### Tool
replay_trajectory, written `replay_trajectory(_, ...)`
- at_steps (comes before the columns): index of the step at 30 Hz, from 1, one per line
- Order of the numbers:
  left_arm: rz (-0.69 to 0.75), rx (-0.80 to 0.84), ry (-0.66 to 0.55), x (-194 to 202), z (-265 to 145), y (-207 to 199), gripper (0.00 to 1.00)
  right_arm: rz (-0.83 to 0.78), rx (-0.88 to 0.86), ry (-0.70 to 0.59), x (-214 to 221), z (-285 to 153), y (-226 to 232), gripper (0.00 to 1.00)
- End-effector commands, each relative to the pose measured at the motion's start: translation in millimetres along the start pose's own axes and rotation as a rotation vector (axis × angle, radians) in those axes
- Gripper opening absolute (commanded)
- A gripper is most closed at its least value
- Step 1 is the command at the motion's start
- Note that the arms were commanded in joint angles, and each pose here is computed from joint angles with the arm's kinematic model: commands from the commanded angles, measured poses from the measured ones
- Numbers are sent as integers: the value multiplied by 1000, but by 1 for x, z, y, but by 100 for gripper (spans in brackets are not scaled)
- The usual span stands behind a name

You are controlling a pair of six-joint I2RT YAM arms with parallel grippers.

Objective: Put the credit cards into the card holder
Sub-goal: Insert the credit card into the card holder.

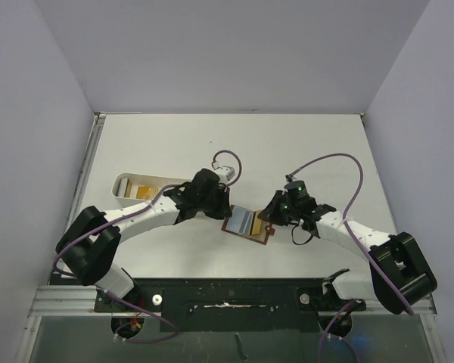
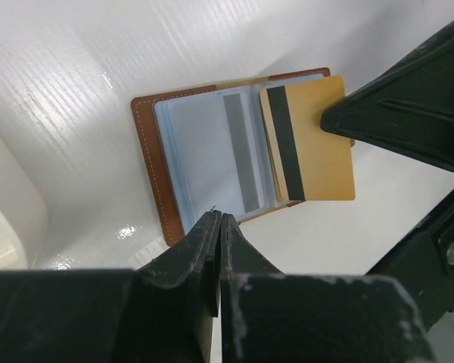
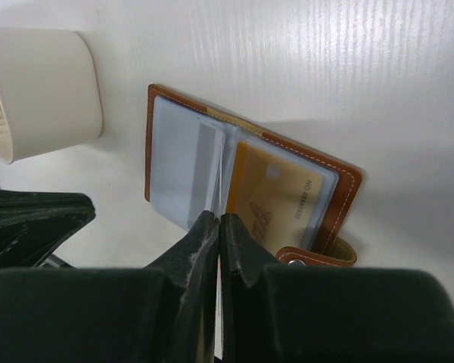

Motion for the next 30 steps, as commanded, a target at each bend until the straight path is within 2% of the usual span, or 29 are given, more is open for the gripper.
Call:
replay_trajectory(1,28,-51,-24,5,10,6,0,2,-175,-49,-10,-4,22,0)
replay_trajectory(13,41,-148,16,29,29,29,0,72,-237,-30,1,2,10,0)
replay_trajectory(30,40,-156,52,44,36,31,0,125,-240,3,10,15,-8,0)
Point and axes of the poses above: each gripper's point midway between its finger pads, its own z axis out along the fingers, its own y axis along the line the jaws close on, x = y × z, the point moved 2 cm from there along -z, back along the fingers, and after that the axes turned 11 degrees about -z, right-handed, at the moved point
